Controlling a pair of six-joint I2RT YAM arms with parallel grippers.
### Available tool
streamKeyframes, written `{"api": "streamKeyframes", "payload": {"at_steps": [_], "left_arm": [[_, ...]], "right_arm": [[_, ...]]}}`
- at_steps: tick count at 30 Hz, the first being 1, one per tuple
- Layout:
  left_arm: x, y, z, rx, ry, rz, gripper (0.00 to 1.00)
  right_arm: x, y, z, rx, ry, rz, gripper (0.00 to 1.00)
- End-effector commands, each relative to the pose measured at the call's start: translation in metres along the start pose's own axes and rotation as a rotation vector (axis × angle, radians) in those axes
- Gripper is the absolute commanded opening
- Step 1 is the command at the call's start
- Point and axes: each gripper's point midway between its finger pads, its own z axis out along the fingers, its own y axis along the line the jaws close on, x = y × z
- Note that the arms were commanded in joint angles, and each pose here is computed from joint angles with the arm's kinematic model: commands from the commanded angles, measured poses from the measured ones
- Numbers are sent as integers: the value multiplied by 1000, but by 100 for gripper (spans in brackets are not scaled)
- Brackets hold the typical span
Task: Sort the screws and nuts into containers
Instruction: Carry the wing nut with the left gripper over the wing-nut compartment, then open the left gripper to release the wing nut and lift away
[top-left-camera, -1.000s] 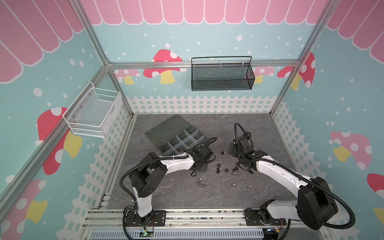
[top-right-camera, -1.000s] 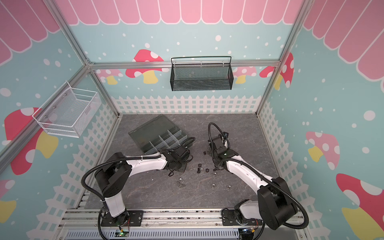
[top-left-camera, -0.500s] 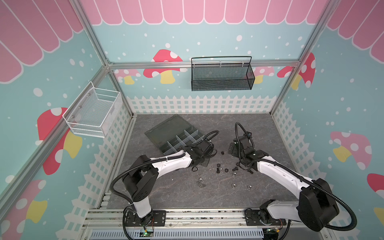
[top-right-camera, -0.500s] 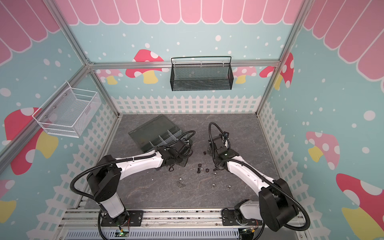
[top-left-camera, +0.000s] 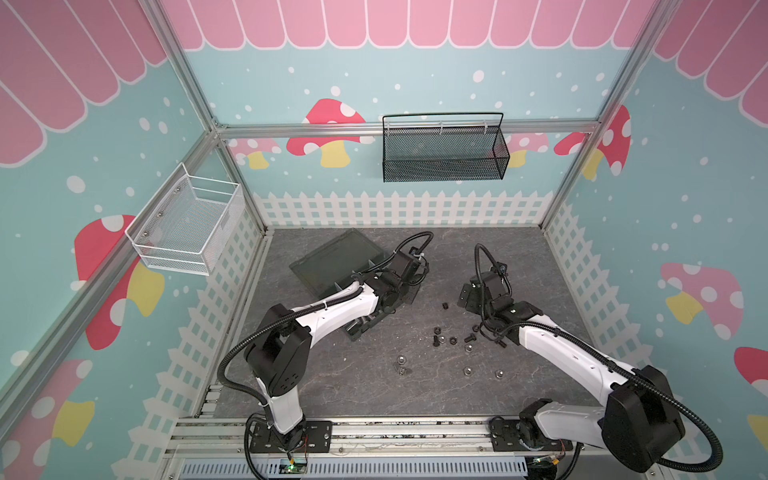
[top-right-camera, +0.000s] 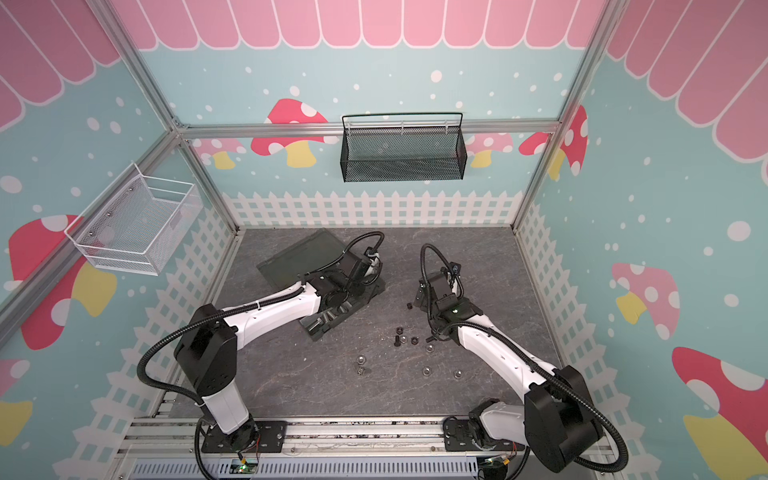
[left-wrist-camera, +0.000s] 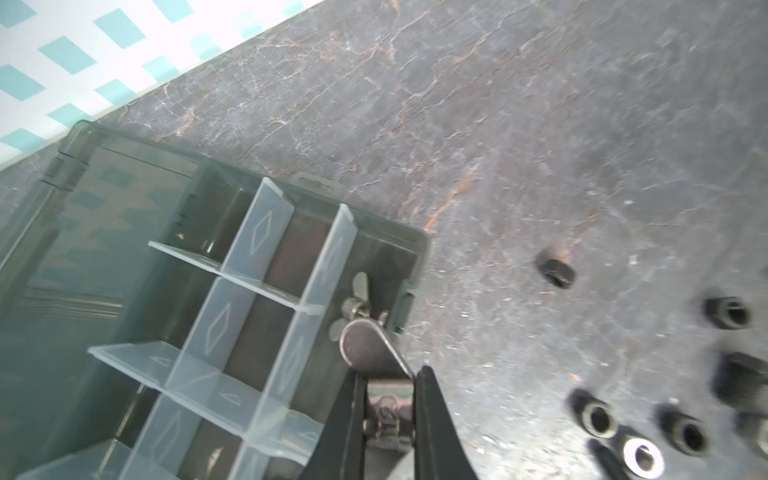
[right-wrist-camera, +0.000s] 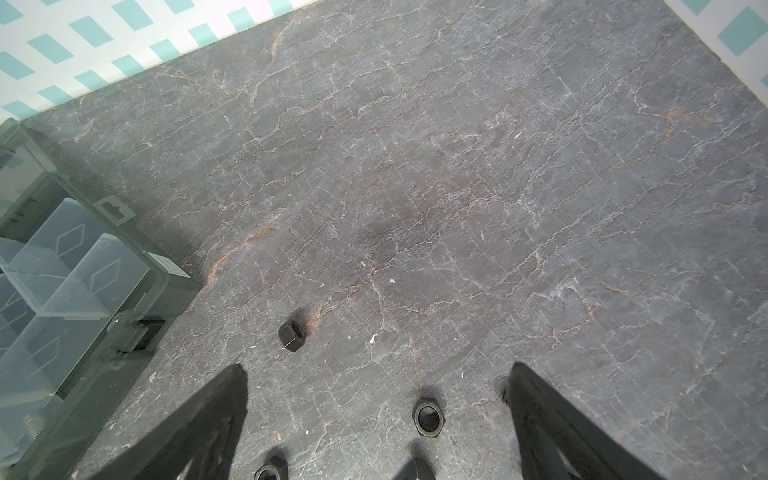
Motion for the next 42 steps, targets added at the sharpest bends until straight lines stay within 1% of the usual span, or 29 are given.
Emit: {"api": "streamKeyframes", "payload": {"at_steps": [1,5,11,16,22,26,28,30,32,37,42], "left_arm": [[-2,-2,15,45,0,96,4],[5,8,28,50,27,87,4],[18,13,40,63,70,77,6],[30,13,48,64,107,76,11],[35,15,53,50,126,72,17],[37,18,53,34,135,74,23],[38,20,52,23,137,73,28],[39,21,50,19,139,71,36],[36,21,46,22,135,66,39],[28,19,27,-5,114,83,42],[12,13,-2,-25,61,86,49]], "right_arm": [[4,-12,0,33,4,21,99],[9,-11,2,31,20,15,99],[9,-12,3,29,23,18,98],[10,-12,4,32,26,18,98],[11,-11,5,29,35,18,98],[13,-11,6,30,39,19,98],[13,-11,7,31,41,20,98],[14,-10,8,31,44,18,98],[14,-10,9,31,46,17,98],[13,-6,11,23,50,12,98],[11,-4,9,12,51,9,98]]}}
